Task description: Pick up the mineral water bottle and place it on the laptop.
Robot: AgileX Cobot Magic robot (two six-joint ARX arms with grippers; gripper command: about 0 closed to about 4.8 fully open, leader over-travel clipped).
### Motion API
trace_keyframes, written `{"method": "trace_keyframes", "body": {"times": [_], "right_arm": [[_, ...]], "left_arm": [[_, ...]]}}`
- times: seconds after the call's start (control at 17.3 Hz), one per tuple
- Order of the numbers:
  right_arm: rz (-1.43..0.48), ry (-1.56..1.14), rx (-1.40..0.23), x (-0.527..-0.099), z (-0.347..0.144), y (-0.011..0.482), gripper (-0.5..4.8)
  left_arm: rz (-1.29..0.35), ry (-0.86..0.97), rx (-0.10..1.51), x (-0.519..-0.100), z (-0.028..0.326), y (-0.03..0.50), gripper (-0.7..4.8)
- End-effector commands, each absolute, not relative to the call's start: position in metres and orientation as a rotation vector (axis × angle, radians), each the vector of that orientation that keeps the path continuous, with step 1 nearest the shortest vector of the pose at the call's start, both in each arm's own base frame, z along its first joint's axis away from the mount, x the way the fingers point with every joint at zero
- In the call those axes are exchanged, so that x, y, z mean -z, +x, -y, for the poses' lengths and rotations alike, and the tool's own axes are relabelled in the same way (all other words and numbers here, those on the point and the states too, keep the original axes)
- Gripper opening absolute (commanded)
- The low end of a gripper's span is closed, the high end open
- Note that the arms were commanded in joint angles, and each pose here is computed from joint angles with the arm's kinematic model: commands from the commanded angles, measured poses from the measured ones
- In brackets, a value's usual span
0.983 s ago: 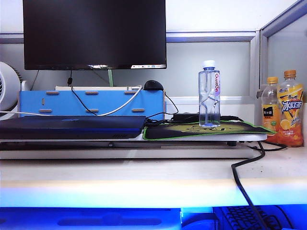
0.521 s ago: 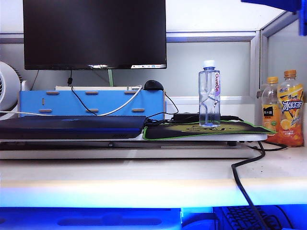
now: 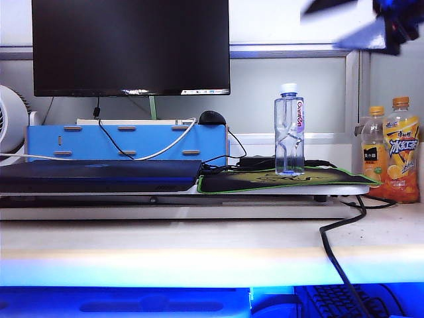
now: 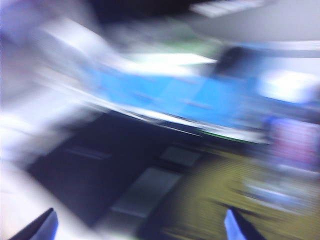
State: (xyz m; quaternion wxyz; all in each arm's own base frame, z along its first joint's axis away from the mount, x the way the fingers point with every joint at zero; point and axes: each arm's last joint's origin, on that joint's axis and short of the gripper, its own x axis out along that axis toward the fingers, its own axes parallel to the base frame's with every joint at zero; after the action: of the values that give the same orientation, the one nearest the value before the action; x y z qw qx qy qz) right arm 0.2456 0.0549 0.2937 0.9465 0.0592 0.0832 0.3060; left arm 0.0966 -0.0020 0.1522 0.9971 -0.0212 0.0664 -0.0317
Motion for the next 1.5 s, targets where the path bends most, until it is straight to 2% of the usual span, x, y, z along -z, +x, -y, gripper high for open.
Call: {"method": "trace_keyframes", "body": {"times": [0.06,0.35,0.81,1.5], "right_arm": [[-0.137,-0.091,-0.434,-0.290,-0.069,0.249,4.79],[-0.178,-0.082,-0.391,-0.265,-0.079,0.287,4.79],[-0.144,-0.094,-0.365,-0.262,-0.099,0.365,4.79],[-0.125,-0.138,-0.305,-0.255,-0.106,0.413,4.79]], "left_arm": [[-0.122,-0.041,0.066,-0.154,0.002,0.097,-0.02],[-0.122,-0.042,0.067,-0.154,0.002,0.097,-0.02],[-0.122,-0.041,0.066,-0.154,0.002,0.097,-0.02],[-0.122,-0.041,0.066,-0.154,0.002,0.097,-0.02]]}}
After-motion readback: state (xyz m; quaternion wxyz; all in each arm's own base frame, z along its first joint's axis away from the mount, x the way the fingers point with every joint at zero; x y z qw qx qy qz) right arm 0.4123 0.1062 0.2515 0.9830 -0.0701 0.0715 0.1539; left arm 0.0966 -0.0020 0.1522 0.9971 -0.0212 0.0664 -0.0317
